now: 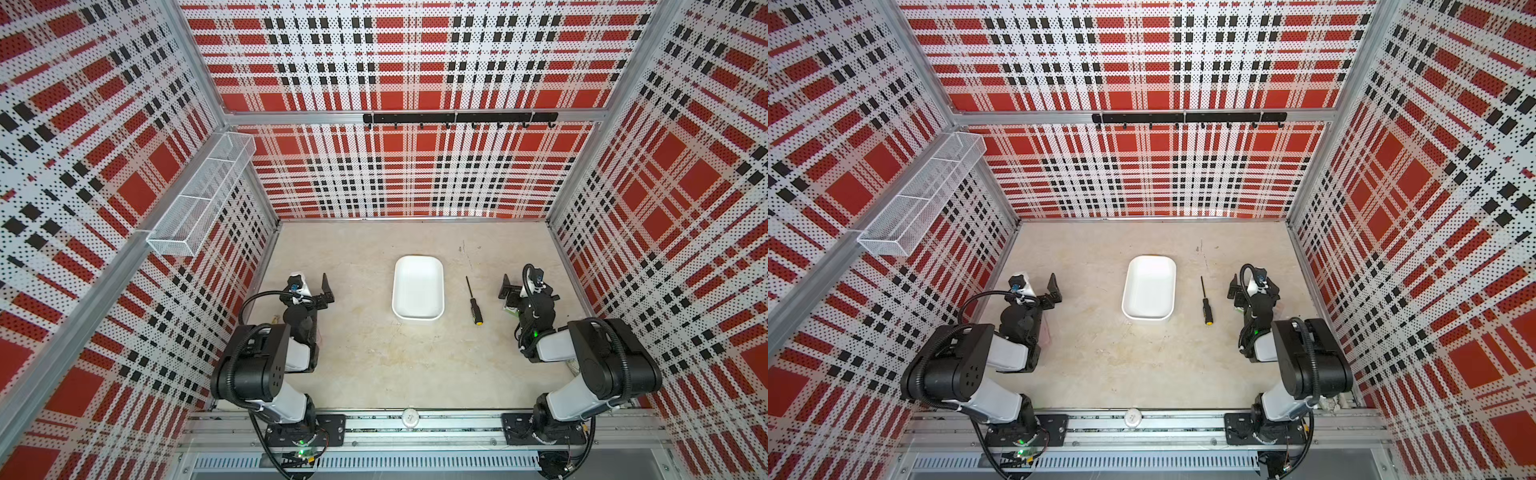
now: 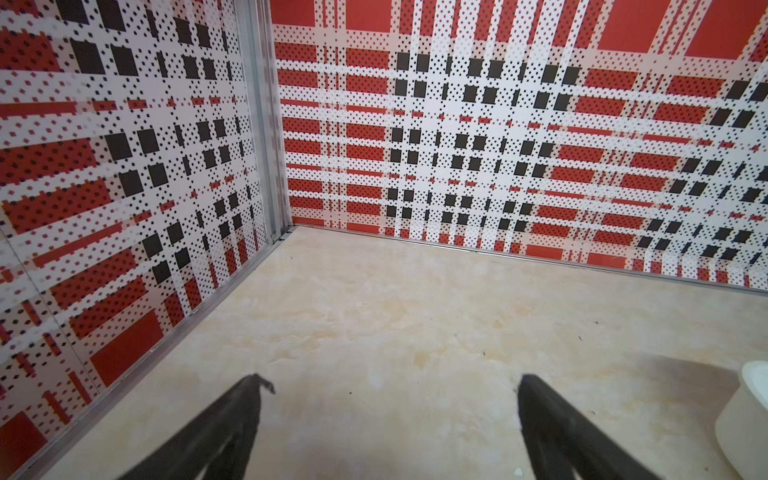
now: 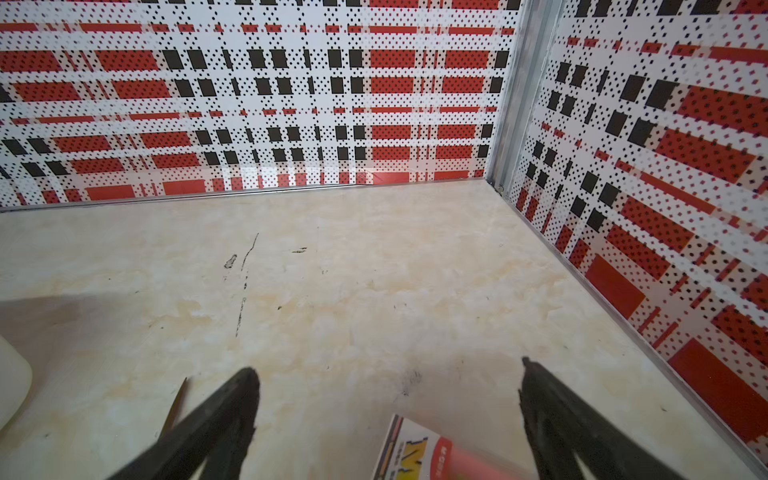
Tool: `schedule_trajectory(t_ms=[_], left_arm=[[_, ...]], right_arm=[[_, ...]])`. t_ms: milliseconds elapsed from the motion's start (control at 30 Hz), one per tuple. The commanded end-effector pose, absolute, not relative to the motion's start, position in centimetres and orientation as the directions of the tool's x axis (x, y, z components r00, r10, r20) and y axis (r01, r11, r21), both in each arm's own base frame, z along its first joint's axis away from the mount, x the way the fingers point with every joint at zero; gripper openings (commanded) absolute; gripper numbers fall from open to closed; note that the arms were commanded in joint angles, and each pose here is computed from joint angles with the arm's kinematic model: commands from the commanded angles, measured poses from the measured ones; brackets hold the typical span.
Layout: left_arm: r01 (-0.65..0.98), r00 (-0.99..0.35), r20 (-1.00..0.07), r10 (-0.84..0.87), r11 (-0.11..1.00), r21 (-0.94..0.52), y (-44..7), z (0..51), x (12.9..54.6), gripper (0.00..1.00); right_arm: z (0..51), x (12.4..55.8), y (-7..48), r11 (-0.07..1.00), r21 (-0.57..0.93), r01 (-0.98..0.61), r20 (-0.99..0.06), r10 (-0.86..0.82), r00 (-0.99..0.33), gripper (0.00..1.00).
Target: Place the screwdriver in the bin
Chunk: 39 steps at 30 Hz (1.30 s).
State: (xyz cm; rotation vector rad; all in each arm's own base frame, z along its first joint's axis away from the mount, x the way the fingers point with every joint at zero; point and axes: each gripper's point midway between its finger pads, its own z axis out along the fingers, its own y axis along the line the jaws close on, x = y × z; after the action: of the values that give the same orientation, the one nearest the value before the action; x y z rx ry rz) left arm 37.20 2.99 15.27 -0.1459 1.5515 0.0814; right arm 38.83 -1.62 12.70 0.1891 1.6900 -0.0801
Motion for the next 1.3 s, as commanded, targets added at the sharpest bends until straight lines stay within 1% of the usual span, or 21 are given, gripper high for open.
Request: schedule_trajectory(t_ms=[0,1000,1167,1267], left_arm=[[-0.149,0.038,-0.999,-0.032,0.988,-0.037,3.0,15.8,37.4,0.98],[-0.151,0.039,-0.999,-0.031,0.988,-0.036,3.0,15.9,37.3,0.98],[-0.182,0.046,-0.999,-0.029,0.983,-0.037,3.2,16.5,37.2,0.98],[-0.143,0.006,-1.000,0.026,0.989,0.024,1.6,16.9,37.9,0.98]], right_arm=[[13.1,38.8,-2.0,0.983,0.047,0.176,-0.992,0.066,-0.105,1.00],[13.0,38.8,-2.0,0.983,0.045,0.176,-0.992,0.065,-0.108,1.00],[13.1,38.8,-2.0,0.983,0.045,0.175,-0.992,0.064,-0.106,1.00],[13.0,38.8,-2.0,0.983,0.045,0.176,-0.992,0.065,-0.107,1.00]])
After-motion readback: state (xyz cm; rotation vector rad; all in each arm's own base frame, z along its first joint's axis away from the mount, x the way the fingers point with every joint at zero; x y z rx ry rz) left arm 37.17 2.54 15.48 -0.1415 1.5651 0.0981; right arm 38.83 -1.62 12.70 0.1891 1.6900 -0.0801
